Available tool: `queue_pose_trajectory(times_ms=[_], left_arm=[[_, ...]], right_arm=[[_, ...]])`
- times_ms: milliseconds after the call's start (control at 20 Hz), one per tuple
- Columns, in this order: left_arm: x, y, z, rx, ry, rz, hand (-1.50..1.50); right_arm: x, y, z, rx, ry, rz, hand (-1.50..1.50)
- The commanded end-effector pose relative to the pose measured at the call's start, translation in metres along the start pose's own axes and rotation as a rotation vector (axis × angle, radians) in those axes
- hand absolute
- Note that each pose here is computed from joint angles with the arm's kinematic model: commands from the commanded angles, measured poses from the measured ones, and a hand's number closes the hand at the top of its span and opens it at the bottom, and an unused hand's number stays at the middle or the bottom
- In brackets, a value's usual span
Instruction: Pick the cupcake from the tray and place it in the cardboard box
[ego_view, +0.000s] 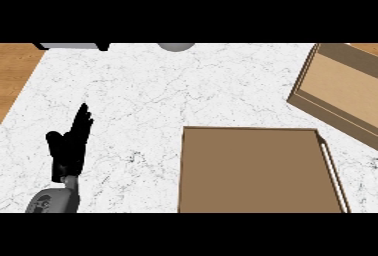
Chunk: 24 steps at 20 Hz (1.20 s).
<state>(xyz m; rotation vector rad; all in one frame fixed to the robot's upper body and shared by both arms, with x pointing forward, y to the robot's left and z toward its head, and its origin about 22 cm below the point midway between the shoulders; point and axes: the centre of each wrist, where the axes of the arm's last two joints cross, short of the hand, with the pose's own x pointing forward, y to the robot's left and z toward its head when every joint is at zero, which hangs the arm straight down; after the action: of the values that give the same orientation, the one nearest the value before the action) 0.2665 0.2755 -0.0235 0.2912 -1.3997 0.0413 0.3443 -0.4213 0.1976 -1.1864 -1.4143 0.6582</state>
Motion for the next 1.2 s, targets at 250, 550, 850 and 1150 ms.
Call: queue_pose_trajectory(times_ms=[250, 550, 850, 1150], left_arm=[[0.002, -0.007, 0.001, -0.013, -0.001, 0.005, 0.00], [-0.014, -0.008, -0.005, -0.020, -0.007, 0.007, 0.00], [-0.004, -0.007, 0.002, -0.015, -0.007, 0.012, 0.00], [-0.012, -0.017, 0.001, -0.013, -0.002, 0.000, 0.00]], right_arm=[[-0.053, 0.051, -0.021, 0.021, 0.110, -0.003, 1.50], [-0.060, 0.055, -0.028, 0.084, 0.121, -0.190, -1.50], [-0.087, 0.054, -0.014, 0.001, 0.009, -0.424, -1.50], [-0.103, 0.035, -0.010, -0.072, -0.014, -0.771, -1.50]])
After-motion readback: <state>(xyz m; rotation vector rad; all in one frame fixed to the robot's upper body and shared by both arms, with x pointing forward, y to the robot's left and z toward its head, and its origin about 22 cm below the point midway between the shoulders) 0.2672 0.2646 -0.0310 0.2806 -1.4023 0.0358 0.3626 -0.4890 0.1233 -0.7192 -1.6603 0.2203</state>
